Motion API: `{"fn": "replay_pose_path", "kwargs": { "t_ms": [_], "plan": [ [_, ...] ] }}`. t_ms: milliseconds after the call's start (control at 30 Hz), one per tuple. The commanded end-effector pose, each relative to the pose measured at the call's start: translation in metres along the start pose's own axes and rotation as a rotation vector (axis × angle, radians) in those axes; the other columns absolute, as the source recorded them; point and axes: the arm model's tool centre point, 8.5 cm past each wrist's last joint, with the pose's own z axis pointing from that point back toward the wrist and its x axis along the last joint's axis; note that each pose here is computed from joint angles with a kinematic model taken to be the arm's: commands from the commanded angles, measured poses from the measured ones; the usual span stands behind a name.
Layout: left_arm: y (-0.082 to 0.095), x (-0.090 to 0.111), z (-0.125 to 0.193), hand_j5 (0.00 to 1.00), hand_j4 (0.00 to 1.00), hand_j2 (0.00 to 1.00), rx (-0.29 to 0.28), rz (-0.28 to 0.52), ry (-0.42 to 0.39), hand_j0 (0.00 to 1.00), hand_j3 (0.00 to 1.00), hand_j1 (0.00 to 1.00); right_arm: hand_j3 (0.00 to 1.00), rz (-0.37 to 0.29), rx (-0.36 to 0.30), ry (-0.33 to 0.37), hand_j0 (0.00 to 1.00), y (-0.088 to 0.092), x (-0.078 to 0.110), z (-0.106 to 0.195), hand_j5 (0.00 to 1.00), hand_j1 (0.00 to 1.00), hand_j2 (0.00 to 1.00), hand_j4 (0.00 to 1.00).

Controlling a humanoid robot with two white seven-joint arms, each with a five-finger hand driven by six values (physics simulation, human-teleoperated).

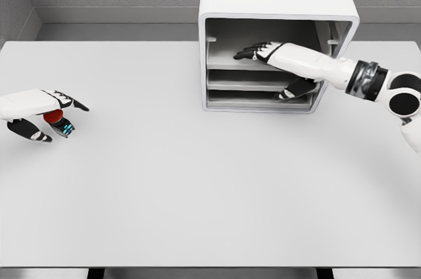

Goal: Slide open multi-storey tabletop storage cabinets and put open load switch and slide close multi-storey tabletop storage cabinets

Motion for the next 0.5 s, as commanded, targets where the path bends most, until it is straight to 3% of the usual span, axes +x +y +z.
{"fn": "replay_pose_path", "kwargs": {
  "t_ms": [0,100,467],
  "plan": [
    [0.001,-0.001,0.0,0.8,0.8,0.8,0.002,0.001,0.004,0.8,0.8,0.8,1.0,-0.01,0.002,0.01,1.0,0.004,-0.003,-0.004,1.0,1.0,1.0,1.0],
    [0.0,-0.001,0.001,0.69,0.69,0.69,0.002,0.001,0.005,0.69,0.69,0.69,1.0,-0.021,0.005,0.024,1.0,0.007,-0.008,-0.003,1.0,1.0,1.0,1.0],
    [0.0,-0.006,0.003,0.58,0.58,0.58,-0.005,-0.008,0.023,0.58,0.58,0.58,1.0,-0.046,0.004,0.03,1.0,0.015,-0.011,-0.005,1.0,1.0,1.0,1.0]
  ]
}}
